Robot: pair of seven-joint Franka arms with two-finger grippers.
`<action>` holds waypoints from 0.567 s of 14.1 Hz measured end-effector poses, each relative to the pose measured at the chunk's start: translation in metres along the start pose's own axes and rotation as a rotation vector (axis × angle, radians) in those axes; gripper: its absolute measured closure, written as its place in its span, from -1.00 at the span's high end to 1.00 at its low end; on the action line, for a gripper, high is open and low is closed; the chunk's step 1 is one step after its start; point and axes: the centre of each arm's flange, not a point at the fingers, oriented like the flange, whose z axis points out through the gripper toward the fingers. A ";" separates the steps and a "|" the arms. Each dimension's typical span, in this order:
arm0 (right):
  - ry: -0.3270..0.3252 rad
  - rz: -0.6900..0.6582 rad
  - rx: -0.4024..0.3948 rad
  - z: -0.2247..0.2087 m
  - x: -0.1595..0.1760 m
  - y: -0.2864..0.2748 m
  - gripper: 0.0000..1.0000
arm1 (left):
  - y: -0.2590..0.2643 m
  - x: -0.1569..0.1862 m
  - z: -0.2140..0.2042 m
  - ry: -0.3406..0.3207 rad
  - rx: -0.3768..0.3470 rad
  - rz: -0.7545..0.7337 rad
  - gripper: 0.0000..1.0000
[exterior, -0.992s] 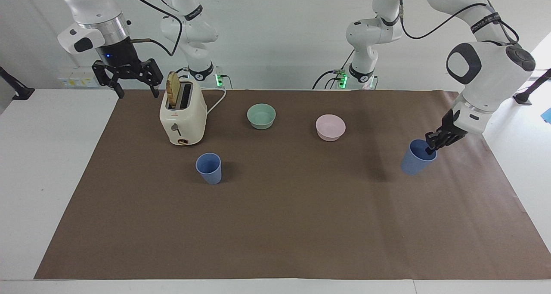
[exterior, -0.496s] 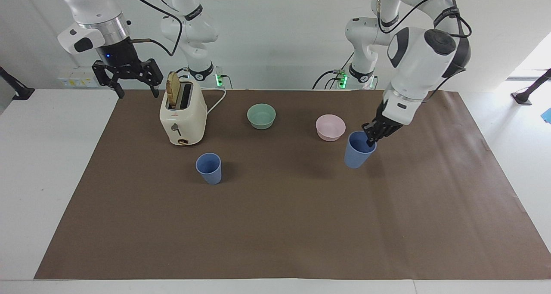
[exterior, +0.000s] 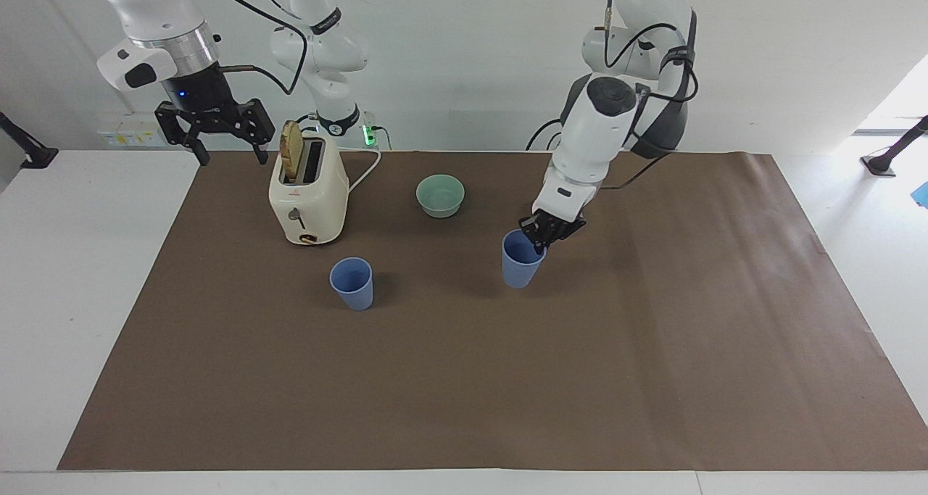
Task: Stack blue cups with both arms
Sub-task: 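Carry the blue cup with the left gripper toward the table center, then release the cup and withdraw the left gripper while the right gripper advances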
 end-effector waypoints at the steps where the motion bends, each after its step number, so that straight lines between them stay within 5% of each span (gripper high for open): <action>1: 0.000 0.000 0.000 0.000 0.000 0.000 1.00 | 0.002 0.001 0.014 0.004 0.005 0.008 -0.90; 8: 0.000 0.001 0.000 0.000 0.000 0.000 1.00 | 0.006 0.003 0.036 0.031 0.016 0.034 -0.90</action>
